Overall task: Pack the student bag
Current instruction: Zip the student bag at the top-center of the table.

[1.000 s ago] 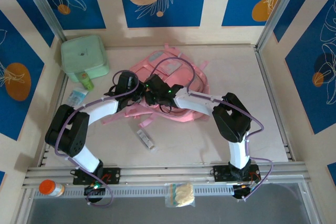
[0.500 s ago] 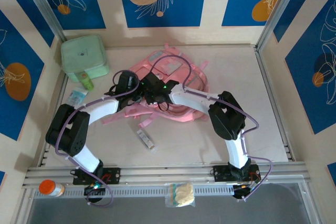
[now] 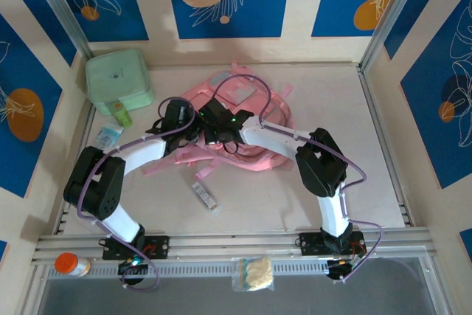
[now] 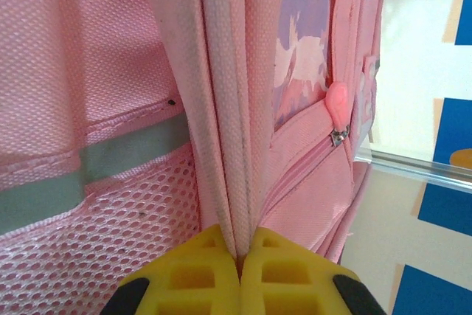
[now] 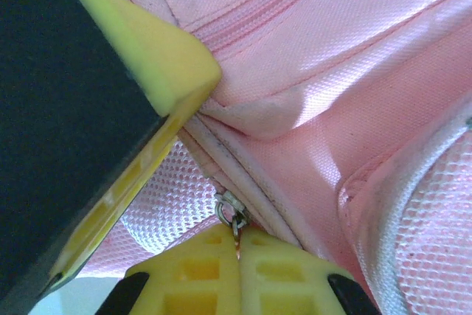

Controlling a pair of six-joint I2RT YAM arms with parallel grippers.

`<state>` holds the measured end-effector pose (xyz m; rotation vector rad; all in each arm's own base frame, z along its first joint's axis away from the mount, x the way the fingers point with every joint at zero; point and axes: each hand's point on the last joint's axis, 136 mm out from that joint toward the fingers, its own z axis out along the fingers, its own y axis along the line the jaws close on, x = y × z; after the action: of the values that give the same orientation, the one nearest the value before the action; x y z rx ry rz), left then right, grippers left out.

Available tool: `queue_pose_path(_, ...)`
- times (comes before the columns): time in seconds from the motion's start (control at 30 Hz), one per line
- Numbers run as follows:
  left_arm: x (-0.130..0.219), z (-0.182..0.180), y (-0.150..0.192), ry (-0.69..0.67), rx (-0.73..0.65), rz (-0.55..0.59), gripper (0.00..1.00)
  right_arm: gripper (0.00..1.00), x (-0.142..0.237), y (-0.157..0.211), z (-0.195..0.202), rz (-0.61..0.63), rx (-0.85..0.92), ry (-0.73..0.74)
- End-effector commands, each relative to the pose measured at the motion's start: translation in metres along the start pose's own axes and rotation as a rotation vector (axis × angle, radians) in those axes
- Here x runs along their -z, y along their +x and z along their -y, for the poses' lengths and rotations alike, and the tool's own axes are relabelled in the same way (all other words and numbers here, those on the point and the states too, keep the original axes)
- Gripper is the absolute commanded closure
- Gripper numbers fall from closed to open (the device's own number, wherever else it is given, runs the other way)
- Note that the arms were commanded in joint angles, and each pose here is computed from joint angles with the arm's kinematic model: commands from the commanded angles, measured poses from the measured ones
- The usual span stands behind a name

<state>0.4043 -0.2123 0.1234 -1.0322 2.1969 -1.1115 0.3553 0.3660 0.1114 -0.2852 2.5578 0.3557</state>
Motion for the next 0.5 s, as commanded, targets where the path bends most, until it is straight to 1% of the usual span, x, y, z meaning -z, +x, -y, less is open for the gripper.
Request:
queue_pose_path(0.0, 0.010, 0.049, -0.009, 0.133, -0.042, -0.009, 1.00, 1.00, 0.020, -0.003, 0.017, 0.002, -0.018, 0.030)
queue_pose_path(0.1, 0.008, 0.047, -0.020, 0.131, -0.024, -0.005, 1.00, 1.00, 0.023, 0.014, 0.026, -0.055, -0.024, 0.054)
queue_pose_path(0.2, 0.006, 0.047, -0.023, 0.133, -0.018, -0.001, 1.00, 1.00, 0.025, 0.024, 0.032, -0.123, -0.057, 0.036)
queue_pose_path(0.3, 0.004, 0.043, -0.023, 0.119, -0.019, -0.001, 1.00, 1.00, 0.020, 0.030, 0.022, -0.163, -0.029, 0.010)
queue_pose_path(0.47, 0.000, 0.039, -0.023, 0.122, -0.001, -0.005, 1.00, 1.00, 0.007, 0.021, 0.011, -0.173, -0.034, -0.002)
